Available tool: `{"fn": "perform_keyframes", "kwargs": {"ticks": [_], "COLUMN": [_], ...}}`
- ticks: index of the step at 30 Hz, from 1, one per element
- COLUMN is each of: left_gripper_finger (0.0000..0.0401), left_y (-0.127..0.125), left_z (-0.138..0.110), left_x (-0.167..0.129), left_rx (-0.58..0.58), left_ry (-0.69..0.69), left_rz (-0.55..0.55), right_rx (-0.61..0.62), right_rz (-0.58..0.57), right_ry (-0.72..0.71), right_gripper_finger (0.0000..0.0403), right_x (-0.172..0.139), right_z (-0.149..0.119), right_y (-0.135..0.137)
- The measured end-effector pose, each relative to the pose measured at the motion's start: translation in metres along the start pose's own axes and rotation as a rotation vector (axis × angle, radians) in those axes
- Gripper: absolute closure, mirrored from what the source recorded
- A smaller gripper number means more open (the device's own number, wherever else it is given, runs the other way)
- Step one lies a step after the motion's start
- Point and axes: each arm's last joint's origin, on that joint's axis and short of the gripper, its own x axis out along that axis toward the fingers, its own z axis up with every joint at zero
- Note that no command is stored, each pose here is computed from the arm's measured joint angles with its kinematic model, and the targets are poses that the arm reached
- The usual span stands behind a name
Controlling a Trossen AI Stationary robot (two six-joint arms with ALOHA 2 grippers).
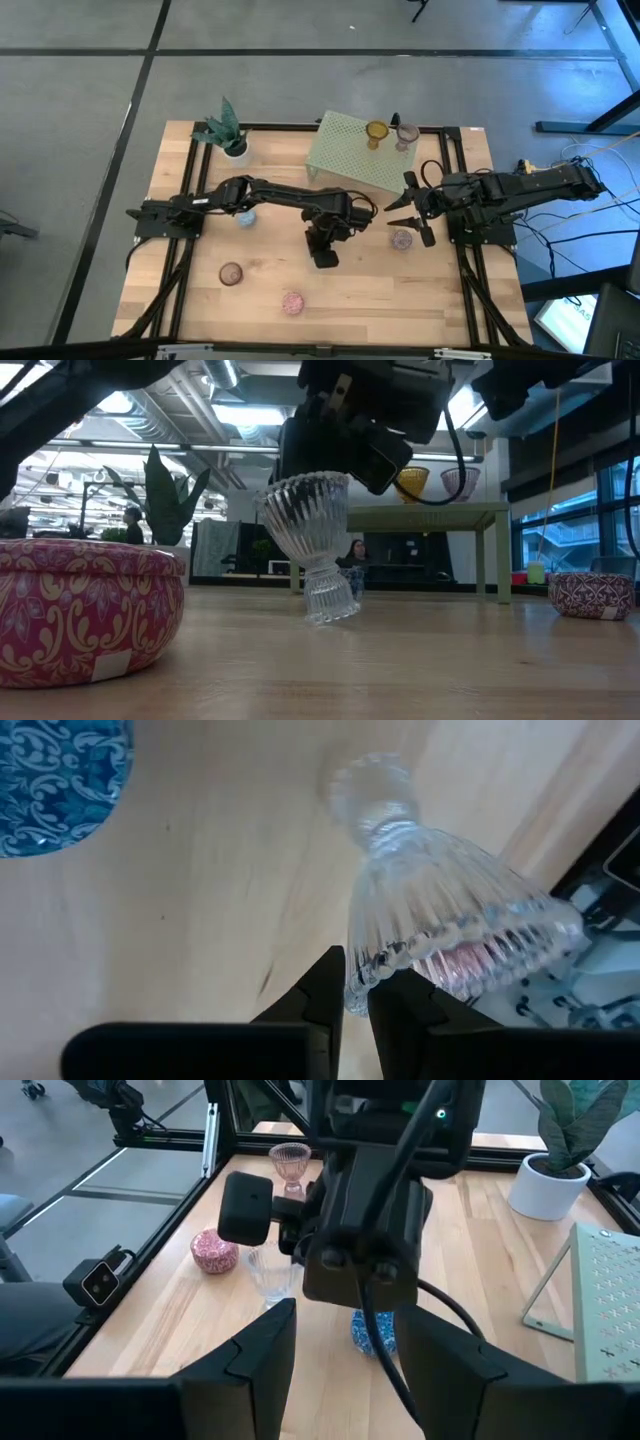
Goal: Pick & Place candle stick holders
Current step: Put the transparent candle holder on the shelf aligned with the brown candle holder
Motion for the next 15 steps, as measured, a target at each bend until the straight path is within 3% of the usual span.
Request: {"fn": "perform_keyframes", "kwargs": {"ticks": [15], "left_gripper_finger": [0.0325], "left_y": [-0.001], "left_z": [0.0006], "left_x": [0.0015], "left_rx": [-0.021], "left_ry": [-0.004], "left_rz": [0.008], "right_rx": [0.0], "right_rz": [0.0], "right_ry": [0.0], "right_gripper_finger": [0.023], "right_x": [0.0], "right_z": [-0.0001], "right_y": [0.0]}}
